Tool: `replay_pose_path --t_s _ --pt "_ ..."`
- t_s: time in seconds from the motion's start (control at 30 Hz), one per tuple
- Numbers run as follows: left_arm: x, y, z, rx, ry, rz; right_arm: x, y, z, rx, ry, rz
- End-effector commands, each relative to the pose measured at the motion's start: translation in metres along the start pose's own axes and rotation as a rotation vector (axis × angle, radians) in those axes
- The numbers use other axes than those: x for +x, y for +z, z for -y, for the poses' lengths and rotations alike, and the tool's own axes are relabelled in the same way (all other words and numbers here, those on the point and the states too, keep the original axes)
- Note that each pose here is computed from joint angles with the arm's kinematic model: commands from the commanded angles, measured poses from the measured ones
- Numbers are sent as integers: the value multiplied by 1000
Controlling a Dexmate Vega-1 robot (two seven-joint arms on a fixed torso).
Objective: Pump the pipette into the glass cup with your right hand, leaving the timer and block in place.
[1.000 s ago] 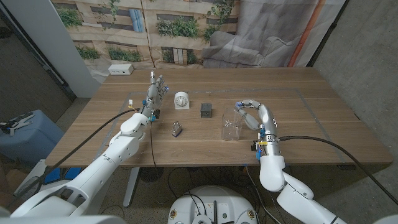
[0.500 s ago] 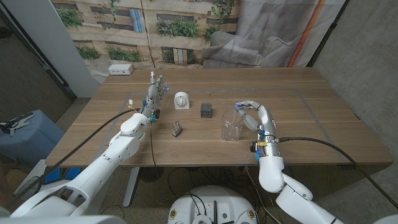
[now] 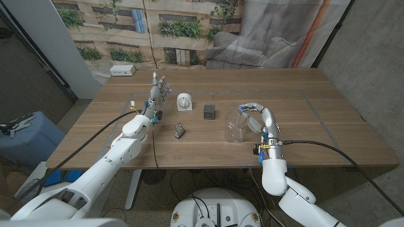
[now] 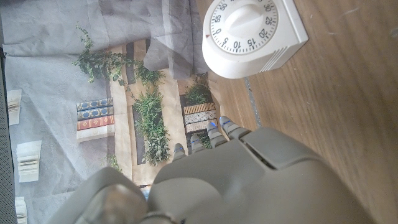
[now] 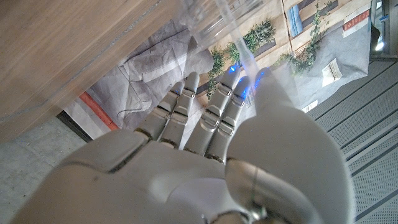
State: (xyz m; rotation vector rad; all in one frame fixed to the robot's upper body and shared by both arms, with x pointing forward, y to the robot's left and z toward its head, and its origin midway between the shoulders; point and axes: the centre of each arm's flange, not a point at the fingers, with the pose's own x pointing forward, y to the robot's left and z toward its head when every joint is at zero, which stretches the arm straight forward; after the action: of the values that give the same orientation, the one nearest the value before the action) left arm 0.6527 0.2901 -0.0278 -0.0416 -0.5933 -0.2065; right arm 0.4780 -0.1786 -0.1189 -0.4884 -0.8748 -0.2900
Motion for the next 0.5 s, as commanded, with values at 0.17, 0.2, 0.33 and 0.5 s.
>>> replay_pose_path --t_s 0.17,0.2,0.33,0.5 --pt "0 0 0 0 0 0 1 -2 -5 26 -8 -3" --pt "0 0 0 0 0 0 1 -2 -6 27 -8 -4" --pt "0 0 0 0 0 0 0 -3 -7 38 -13 -10" --pt "0 0 0 0 0 0 1 -3 -8 44 -13 -11"
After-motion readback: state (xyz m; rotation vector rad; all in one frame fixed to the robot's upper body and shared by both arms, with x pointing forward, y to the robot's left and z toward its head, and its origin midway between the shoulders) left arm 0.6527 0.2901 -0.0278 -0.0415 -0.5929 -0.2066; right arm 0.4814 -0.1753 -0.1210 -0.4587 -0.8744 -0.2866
